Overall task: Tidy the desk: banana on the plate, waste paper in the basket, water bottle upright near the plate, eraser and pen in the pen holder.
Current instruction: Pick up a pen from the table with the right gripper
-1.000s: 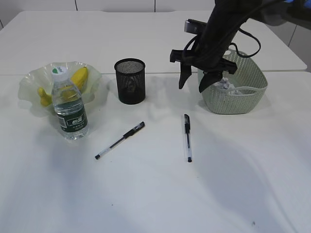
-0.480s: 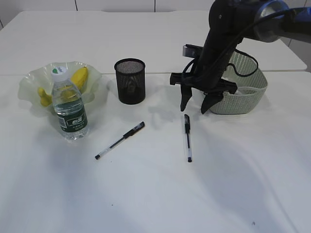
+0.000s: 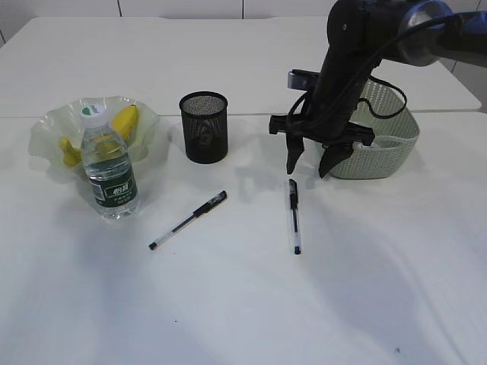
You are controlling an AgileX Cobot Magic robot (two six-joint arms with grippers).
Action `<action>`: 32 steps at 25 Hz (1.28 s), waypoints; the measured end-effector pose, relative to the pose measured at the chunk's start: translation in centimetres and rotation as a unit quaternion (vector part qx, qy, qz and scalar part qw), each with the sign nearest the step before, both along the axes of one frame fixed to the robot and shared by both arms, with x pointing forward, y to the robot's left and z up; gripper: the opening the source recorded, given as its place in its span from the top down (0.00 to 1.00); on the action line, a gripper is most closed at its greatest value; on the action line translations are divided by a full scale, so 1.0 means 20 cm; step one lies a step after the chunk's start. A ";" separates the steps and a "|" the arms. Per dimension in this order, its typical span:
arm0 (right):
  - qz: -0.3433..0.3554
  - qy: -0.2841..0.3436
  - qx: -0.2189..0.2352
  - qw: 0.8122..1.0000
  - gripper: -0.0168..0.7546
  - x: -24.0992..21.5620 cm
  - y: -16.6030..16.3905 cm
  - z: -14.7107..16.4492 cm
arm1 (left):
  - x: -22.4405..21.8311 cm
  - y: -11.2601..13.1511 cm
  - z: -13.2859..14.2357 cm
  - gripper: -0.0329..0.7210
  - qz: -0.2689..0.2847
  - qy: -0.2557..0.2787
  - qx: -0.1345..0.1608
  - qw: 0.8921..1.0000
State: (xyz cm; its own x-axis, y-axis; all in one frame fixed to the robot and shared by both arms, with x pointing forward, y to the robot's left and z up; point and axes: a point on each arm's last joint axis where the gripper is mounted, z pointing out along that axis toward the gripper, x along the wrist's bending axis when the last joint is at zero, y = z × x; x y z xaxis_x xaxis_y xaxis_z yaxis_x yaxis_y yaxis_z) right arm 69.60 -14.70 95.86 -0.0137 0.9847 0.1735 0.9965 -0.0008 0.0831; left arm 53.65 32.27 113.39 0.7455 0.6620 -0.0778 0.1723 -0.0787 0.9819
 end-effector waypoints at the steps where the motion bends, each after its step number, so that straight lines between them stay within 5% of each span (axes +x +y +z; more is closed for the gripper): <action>1: 0.000 0.000 0.000 1.000 0.42 0.00 0.00 0.00 | 0.00 0.00 0.00 0.68 0.000 0.002 -0.001 1.000; 32: 0.003 0.010 -0.006 1.000 0.42 0.01 0.00 -0.06 | 0.00 0.00 0.00 0.69 0.002 0.009 -0.008 1.000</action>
